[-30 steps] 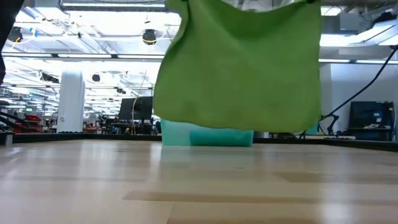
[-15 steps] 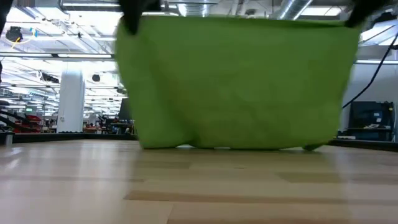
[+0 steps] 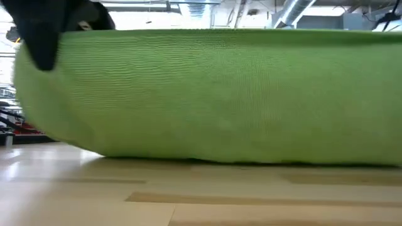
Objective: Roll microfiber towels into tight, uniform cylinder then place into a basket
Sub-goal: Fold the green microfiber cloth
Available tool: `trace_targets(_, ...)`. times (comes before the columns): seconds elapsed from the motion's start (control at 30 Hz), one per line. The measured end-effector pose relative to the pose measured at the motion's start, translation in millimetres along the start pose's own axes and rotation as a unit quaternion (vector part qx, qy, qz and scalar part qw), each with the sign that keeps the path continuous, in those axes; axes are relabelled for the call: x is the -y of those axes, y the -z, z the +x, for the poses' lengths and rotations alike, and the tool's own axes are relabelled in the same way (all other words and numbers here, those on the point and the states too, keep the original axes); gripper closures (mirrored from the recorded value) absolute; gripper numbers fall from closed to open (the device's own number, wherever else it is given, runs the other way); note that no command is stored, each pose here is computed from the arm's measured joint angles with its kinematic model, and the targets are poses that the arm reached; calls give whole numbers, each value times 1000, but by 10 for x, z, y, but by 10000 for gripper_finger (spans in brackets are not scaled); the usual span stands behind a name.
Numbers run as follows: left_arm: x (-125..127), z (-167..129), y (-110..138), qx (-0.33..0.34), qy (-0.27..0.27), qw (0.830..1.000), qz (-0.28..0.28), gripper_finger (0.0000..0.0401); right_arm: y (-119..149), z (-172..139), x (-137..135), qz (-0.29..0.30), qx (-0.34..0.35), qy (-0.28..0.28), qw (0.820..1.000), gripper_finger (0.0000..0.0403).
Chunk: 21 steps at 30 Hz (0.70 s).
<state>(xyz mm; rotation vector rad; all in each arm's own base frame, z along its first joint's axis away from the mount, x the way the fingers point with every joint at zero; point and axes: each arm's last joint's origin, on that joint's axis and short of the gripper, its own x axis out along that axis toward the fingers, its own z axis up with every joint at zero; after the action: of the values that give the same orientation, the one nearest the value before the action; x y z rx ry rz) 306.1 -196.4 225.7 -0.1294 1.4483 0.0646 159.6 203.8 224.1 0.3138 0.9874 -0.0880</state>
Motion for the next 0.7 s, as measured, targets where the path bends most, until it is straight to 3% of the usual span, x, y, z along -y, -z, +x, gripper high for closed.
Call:
trace_targets(0.1, 113, 21, 66, 12, 13, 1000, -20, 401, 140, 216, -143, -13, -36, -10, 999, 395)
trace_targets(0.23, 204, 58, 111, 24, 30, 999, -37, 401, 268, 441, -209, -17, -58, 17, 998, 395)
trace_targets(0.43, 253, 114, 128, 14, 34, 998, -54, 401, 188, 524, -215, -16, -71, 25, 997, 394)
trace_targets(0.53, 187, 129, 129, 13, -3, 999, -44, 401, 131, 510, -174, -17, -66, 35, 997, 394)
trace_targets(0.7, -36, 127, 74, 24, -94, 993, -60, 401, 6, 508, 10, -14, -55, 102, 993, 394)
